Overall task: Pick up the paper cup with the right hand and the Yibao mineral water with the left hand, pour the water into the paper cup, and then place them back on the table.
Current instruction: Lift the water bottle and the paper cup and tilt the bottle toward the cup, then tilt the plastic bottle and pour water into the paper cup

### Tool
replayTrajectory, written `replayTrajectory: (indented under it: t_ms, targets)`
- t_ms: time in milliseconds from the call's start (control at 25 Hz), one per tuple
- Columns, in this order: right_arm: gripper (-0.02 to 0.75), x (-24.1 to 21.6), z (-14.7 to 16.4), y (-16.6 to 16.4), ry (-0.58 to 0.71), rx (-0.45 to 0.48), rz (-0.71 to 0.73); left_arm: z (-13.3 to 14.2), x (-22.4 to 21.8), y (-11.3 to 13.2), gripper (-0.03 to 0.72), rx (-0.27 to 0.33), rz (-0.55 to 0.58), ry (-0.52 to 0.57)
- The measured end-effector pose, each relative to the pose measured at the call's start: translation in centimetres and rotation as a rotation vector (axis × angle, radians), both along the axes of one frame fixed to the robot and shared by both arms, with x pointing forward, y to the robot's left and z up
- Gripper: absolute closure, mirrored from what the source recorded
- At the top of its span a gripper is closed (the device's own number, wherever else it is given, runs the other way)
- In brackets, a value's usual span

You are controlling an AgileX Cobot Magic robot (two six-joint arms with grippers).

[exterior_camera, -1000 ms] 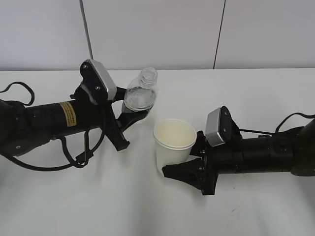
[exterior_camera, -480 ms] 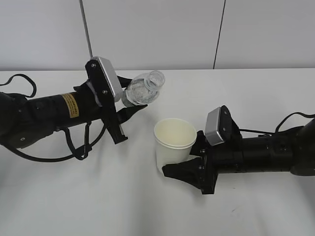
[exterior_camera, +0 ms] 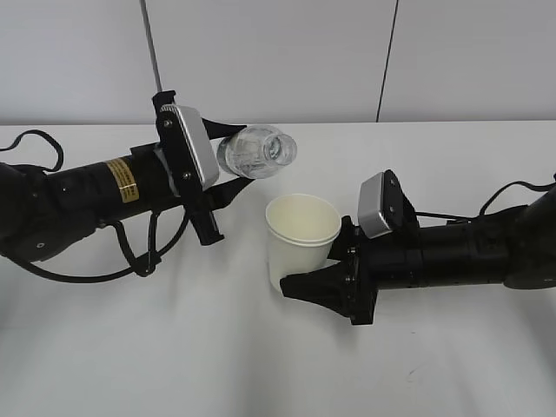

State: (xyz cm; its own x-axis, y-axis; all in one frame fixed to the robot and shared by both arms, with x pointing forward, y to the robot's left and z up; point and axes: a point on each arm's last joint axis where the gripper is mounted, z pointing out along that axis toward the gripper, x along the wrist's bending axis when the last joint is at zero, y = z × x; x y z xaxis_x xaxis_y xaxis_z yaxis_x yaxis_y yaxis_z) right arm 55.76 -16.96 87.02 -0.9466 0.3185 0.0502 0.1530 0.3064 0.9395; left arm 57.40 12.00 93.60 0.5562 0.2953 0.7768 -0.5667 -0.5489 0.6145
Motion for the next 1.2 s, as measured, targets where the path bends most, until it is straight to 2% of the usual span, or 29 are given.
replayTrajectory:
  t_ms: [400, 720, 880, 1200]
  targets:
    - [0.211, -0.2, 0.0, 0.3, 0.007, -0.003, 0.042, 0.4, -0.1, -0.1, 0.311, 0.072, -0.034, -0.158]
    - [0.211, -0.4, 0.4, 0.5, -0.003, 0.008, 0.119, 0.7, 0.1, 0.0, 0.312, 0.092, -0.016, -0.239]
    - [0.211, -0.3, 0.6, 0.6, -0.006, 0.010, 0.128, 0.9, 0.1, -0.1, 0.313, 0.085, -0.024, -0.272]
    - [0.211, 0.7, 1.1, 0.7, -0.014, 0.010, 0.125, 1.0, 0.0, -0.1, 0.313, 0.114, -0.030, -0.323]
